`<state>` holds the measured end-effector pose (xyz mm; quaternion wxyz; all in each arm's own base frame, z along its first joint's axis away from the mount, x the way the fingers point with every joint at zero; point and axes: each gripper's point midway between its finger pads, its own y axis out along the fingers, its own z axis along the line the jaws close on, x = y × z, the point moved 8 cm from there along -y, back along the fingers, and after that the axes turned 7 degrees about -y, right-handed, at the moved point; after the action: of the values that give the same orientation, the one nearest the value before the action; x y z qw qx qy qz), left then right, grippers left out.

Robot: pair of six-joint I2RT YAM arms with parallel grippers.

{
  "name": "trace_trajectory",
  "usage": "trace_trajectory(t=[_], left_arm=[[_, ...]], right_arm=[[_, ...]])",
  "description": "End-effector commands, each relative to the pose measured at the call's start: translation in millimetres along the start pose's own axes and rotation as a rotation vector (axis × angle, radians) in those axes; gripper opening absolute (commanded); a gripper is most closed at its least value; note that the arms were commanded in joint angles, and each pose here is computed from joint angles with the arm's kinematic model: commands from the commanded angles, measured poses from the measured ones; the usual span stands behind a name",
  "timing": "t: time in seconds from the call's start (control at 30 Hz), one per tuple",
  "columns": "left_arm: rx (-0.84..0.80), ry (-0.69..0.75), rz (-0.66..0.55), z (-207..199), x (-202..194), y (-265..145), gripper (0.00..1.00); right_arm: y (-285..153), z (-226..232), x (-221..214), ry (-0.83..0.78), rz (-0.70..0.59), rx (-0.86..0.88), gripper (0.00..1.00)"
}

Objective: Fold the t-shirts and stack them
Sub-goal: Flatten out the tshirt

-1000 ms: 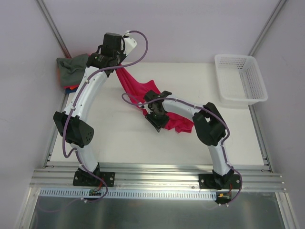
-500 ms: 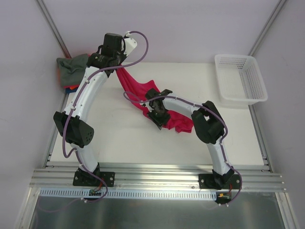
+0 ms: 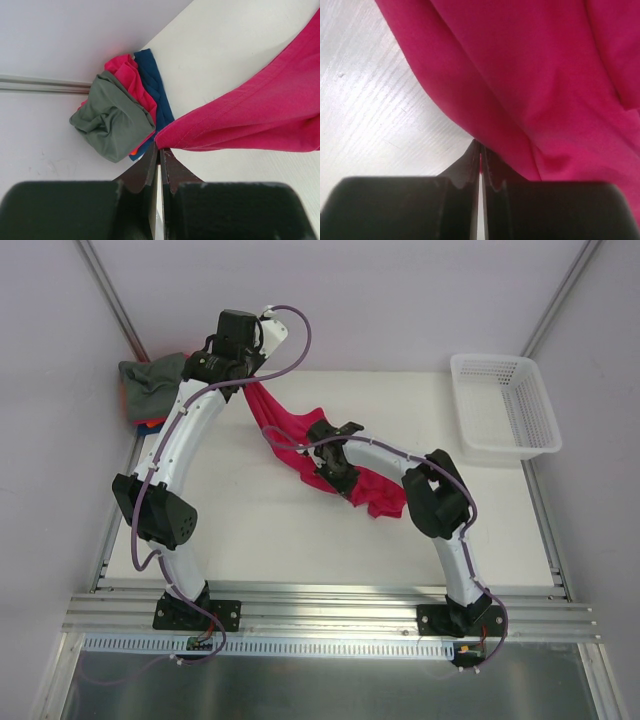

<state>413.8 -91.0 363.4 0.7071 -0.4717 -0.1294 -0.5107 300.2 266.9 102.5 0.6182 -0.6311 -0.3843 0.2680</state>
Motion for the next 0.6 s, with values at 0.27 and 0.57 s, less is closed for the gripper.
trace_trajectory(t=[0.27,0.57], left_arm=[[0.008,-0.051,-0.036,7,8,-1,0.0],[0.019,-0.051,-0.011,8,4,10,0.0]], right_arm=[[-82,-17,11,-0.018,-0.137,-0.147,0.01],[-192,-43,-5,-0.018,-0.409,-0.331,0.01]])
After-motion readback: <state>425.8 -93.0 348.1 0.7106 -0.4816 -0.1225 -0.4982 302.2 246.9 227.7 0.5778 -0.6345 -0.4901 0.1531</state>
